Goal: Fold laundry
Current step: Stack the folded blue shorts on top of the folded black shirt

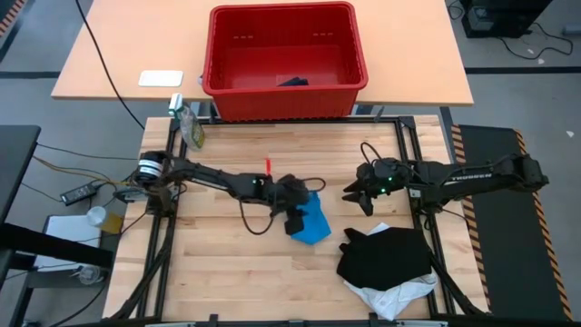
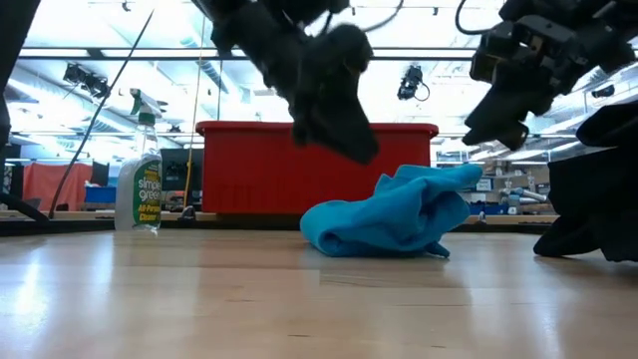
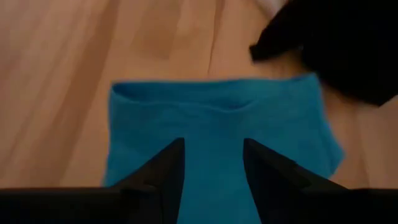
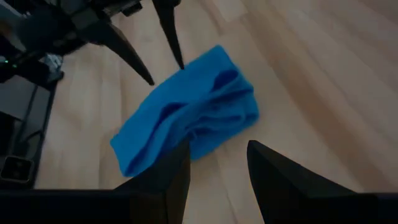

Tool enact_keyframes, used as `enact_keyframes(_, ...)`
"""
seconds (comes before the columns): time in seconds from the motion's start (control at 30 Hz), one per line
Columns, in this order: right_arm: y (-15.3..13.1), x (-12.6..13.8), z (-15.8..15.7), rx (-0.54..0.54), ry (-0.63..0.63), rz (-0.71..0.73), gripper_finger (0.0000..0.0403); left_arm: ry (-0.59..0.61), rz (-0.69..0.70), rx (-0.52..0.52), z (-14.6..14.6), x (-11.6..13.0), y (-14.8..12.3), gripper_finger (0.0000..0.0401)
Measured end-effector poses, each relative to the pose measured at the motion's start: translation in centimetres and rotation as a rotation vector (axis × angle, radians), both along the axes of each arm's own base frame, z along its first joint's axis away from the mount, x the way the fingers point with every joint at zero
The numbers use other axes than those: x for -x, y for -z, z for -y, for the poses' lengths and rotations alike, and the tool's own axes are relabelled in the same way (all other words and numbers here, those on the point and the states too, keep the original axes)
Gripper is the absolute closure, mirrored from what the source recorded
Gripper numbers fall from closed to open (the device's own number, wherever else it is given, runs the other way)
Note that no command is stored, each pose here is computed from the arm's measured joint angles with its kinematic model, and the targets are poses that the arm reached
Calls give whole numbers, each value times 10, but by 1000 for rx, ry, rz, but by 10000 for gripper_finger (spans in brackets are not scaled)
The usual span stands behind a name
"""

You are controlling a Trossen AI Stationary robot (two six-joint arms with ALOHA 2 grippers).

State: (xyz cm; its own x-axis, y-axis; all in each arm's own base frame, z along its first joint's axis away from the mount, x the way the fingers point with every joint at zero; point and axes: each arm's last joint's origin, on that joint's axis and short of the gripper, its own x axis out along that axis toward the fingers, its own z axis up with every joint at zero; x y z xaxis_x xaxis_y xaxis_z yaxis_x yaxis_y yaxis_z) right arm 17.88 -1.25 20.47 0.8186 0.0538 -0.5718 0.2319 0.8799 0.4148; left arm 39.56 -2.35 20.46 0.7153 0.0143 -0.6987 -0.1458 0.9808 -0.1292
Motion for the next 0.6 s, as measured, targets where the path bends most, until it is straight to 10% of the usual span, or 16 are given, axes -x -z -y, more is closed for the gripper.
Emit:
enact_keyframes(0.4,-6,-41,0,112,-83,85,237,-11,16,-10,-9,8,-17,237)
enact_keyframes(0.6,-4,-60,-17,159,-198,101,237,-40,-70,36,-6,25,16,237)
